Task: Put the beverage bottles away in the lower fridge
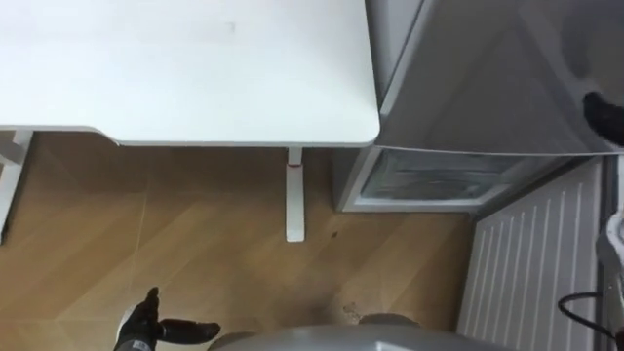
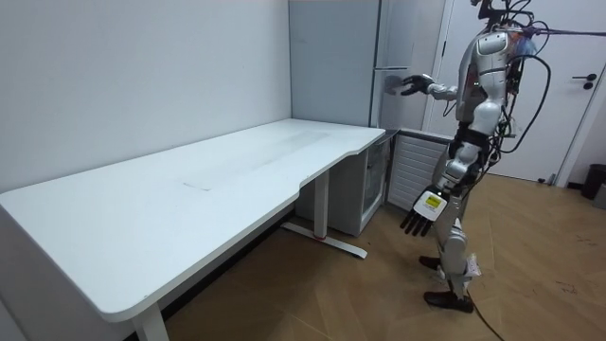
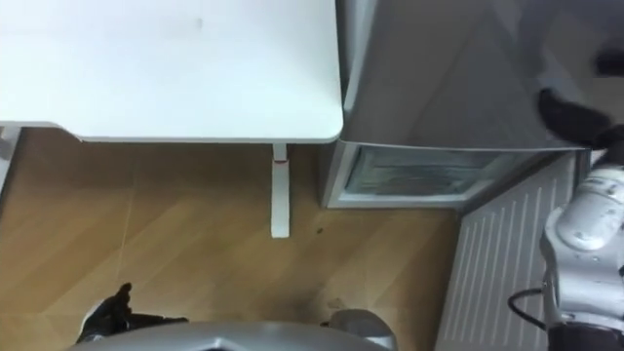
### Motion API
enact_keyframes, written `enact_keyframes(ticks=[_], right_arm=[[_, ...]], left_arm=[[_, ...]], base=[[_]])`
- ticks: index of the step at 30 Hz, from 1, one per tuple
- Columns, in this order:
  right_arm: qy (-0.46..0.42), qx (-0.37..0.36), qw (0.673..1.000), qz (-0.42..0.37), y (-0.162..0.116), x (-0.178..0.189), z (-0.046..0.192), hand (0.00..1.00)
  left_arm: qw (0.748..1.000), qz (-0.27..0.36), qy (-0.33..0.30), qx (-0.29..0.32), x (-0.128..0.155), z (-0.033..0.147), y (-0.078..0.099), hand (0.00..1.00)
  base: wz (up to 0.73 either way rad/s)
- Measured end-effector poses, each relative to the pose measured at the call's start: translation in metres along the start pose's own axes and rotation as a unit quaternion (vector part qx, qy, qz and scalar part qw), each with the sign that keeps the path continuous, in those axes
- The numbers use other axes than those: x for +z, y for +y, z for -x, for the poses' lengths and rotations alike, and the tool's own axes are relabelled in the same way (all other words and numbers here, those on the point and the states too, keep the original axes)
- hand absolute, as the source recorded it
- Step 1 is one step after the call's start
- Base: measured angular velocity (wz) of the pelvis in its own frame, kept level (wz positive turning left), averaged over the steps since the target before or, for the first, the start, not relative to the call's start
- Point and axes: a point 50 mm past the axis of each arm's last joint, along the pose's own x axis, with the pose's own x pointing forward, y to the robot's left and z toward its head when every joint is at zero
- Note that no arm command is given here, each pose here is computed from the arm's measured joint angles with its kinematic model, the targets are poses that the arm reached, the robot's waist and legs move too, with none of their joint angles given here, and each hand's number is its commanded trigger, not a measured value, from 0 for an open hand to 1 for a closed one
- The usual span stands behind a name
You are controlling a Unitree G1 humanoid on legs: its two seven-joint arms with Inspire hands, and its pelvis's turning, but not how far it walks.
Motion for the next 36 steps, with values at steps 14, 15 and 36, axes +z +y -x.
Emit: enact_keyframes(ticks=[14, 15, 36], right_arm=[[0.15, -0.103, 0.982, 0.052, -0.034, -0.069, 0.017, 0.0], [0.156, -0.106, 0.981, 0.051, -0.036, -0.071, 0.018, 0.0], [0.418, -0.42, 0.802, -0.073, -0.167, -0.137, 0.017, 0.0]], left_arm=[[0.999, -0.041, 0.0, 0.004, 0.005, 0.001, 0.005, 0.0], [0.999, -0.041, -0.001, 0.004, 0.005, 0.001, 0.005, 0.0], [0.996, -0.003, 0.04, 0.078, -0.02, 0.016, 0.054, 0.0]], base=[[-0.01], [-0.04], [0.03]])
